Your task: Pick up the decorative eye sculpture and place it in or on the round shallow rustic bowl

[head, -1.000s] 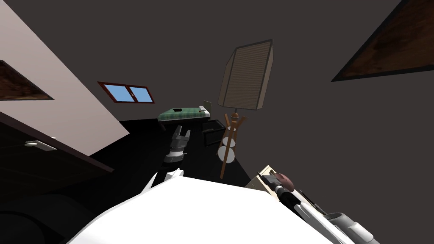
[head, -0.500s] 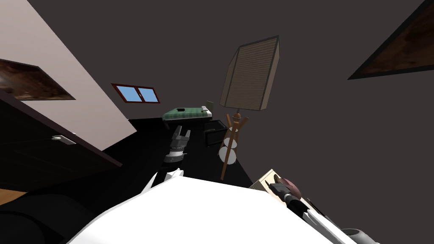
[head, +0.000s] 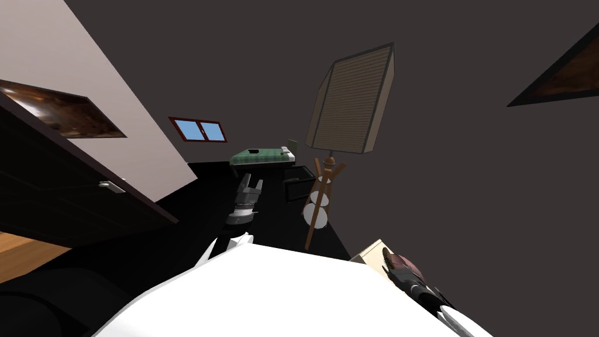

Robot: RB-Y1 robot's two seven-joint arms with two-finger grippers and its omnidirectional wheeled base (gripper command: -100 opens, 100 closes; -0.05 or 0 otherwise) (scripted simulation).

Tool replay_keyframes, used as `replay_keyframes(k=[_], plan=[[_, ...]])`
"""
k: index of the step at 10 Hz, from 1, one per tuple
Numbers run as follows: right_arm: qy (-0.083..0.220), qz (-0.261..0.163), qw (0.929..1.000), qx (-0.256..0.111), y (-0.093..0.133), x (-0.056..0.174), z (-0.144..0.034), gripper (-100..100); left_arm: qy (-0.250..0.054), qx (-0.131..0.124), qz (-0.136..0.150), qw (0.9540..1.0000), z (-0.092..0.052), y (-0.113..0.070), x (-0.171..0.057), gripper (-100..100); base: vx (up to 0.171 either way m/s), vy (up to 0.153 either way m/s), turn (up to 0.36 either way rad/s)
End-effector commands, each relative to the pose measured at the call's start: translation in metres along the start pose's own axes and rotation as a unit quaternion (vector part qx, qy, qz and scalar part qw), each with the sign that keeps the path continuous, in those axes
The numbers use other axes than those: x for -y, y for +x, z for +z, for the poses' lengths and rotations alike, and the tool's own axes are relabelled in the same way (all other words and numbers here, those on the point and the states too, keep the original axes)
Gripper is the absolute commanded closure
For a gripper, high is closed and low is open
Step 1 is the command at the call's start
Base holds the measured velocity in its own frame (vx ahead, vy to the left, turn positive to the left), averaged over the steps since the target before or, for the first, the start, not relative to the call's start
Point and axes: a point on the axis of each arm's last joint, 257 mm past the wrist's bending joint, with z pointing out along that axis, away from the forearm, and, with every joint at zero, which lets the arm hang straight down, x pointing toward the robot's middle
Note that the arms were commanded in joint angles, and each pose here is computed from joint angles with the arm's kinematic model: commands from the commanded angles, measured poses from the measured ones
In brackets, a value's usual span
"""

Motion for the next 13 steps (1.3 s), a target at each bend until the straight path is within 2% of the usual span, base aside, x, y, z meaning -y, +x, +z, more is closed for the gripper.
replay_keyframes(k=[1, 2, 3, 4, 5, 11, 12, 13], plan=[[0.011, -0.021, 0.9994, -0.026, 0.026, 0.01, -0.003, -100, 0.0, 0.0, 0.0, 1.0, 0.0, 0.0, 0.0, 0, 0.013, -0.034, 0.085], [0.014, -0.026, 0.9991, -0.032, 0.032, 0.012, -0.004, -100, 0.0, 0.0, 0.0, 1.0, 0.0, 0.0, 0.0, 0, 0.009, -0.033, 0.049], [0.01, -0.022, 0.9994, -0.026, 0.028, 0.008, -0.002, -100, 0.0, 0.0, 0.0, 1.0, 0.0, 0.0, 0.0, 0, 0.003, -0.016, 0.005], [0.011, -0.022, 0.9993, -0.027, 0.029, 0.009, -0.003, 0, 0.0, 0.0, 0.0, 1.0, 0.0, 0.0, 0.0, 0, 0.0, 0.0, 0.0], [0.015, -0.016, 0.9992, -0.032, 0.032, 0.011, 0.001, -100, 0.0, 0.0, 0.0, 1.0, 0.0, 0.0, 0.0, 0, -0.022, -0.005, 0.12], [0.029, 0.003, 0.9985, -0.047, 0.042, 0.016, 0.013, -100, 0.0, 0.0, 0.0, 1.0, 0.0, 0.0, 0.0, 0, -0.052, -0.014, 0.119], [0.029, 0.004, 0.9985, -0.047, 0.042, 0.017, 0.013, 100, 0.0, 0.0, 0.0, 1.0, 0.0, 0.0, 0.0, 0, 0.0, 0.0, 0.0], [0.029, 0.004, 0.9985, -0.047, 0.042, 0.017, 0.013, 100, 0.0, 0.0, 0.0, 1.0, 0.0, 0.0, 0.0, 0, 0.0, 0.0, 0.0]])
